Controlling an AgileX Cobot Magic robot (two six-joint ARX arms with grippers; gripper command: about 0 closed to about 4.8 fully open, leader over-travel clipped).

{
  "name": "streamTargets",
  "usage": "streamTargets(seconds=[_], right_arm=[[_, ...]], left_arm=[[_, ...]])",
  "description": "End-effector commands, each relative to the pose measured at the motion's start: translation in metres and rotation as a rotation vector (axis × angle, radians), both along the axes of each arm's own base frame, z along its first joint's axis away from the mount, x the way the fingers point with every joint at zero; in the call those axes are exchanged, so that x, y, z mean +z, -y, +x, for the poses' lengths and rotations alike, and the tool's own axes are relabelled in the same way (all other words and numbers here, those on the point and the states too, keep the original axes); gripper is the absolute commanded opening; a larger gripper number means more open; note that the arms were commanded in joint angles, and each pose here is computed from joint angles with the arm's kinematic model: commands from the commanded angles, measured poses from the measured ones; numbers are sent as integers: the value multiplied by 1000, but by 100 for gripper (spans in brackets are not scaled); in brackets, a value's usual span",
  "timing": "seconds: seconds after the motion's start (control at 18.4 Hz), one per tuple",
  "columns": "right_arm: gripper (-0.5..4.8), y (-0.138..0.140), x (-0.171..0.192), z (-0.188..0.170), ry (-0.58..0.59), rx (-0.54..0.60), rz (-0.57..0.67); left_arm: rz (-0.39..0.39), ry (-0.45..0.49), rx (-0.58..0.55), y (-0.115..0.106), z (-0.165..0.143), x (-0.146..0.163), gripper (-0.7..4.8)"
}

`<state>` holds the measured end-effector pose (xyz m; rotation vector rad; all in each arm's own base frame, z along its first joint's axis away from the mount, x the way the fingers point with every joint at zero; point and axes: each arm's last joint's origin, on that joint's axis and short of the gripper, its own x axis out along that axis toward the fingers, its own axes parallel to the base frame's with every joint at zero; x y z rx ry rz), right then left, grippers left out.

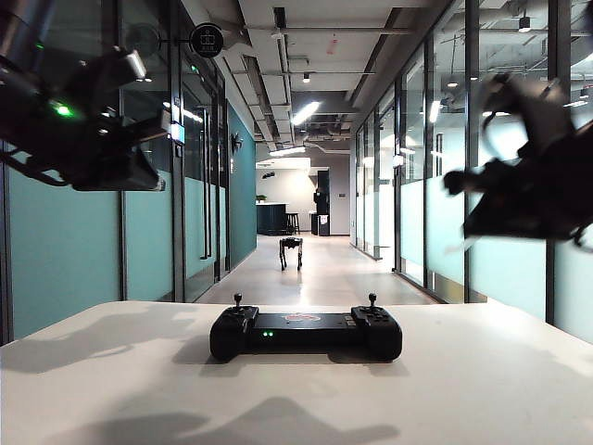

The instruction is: Push the left joystick on the remote control sitting on the white table backward to make the robot dog back up in a straight line until it returns close to you.

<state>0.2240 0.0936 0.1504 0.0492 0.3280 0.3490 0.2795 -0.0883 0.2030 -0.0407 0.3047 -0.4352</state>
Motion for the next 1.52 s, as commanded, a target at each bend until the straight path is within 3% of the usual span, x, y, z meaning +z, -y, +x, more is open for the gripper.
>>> streamTargets(seconds=[0.05,0.27,0.43,0.49,0.76,1.52], right_arm=[[-4,-9,-7,16,-30,10,8],[101,-20,-22,39,-91,31,9],[340,-28,-31,54,-119,55,9],[391,-30,-34,58,-119,54,9],[400,-35,-51,71,-80,54,25],[400,-55,-77,115,-175,59,32]], left_arm=[[-9,18,-15,4,10,3,-5],[-17,-15,-74,9,24,-6,-6],[-15,-25,-91,11,27,-13,-6],[-12,-21,-93,11,27,-13,-5],[-6,4,-98,11,28,-11,-5],[-13,2,-119,11,27,-11,-5]])
